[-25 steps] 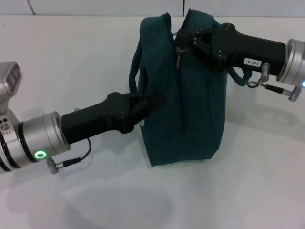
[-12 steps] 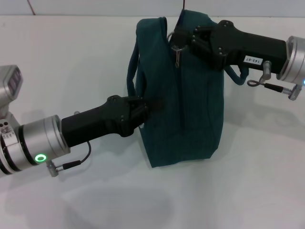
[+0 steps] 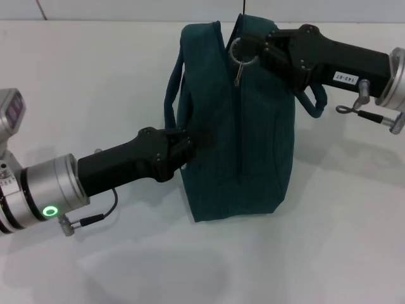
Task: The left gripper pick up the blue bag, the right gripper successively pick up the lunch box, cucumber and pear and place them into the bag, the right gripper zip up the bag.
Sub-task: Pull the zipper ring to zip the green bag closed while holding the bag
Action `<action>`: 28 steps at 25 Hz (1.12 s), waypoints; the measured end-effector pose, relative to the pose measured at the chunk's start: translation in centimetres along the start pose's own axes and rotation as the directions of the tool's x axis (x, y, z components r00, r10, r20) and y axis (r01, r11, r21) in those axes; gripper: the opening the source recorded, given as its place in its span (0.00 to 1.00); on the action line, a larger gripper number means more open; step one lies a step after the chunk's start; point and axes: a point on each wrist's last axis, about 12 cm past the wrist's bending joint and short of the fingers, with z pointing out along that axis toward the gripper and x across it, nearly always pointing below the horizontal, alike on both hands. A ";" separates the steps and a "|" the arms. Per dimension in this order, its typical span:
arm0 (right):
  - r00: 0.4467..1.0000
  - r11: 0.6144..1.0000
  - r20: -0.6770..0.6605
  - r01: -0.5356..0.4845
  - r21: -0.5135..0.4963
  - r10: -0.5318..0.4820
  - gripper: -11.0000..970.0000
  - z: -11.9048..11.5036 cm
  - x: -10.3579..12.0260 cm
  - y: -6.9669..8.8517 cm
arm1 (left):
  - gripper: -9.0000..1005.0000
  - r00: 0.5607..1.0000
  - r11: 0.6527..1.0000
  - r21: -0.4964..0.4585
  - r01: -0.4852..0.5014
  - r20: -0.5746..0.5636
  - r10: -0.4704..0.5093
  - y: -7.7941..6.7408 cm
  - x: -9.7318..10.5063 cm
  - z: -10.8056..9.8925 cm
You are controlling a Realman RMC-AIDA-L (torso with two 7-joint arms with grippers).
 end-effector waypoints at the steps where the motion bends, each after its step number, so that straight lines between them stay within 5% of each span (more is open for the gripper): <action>1: 1.000 1.000 -0.001 -0.002 0.001 0.002 0.02 0.0 0.1 0.0 | 0.08 1.000 1.000 0.002 -0.001 -0.001 0.001 0.0 0.0 0.0; 10: 1.000 1.000 -0.003 -0.010 0.002 0.010 0.02 -0.1 0.2 0.0 | 0.07 0.998 0.995 0.075 -0.060 0.020 0.059 -0.9 -0.1 -0.1; 28: 1.000 1.000 0.009 -0.014 -0.028 0.014 0.02 0.2 0.1 0.4 | 0.07 0.997 0.994 0.075 -0.077 0.014 0.076 -1.0 0.2 -0.2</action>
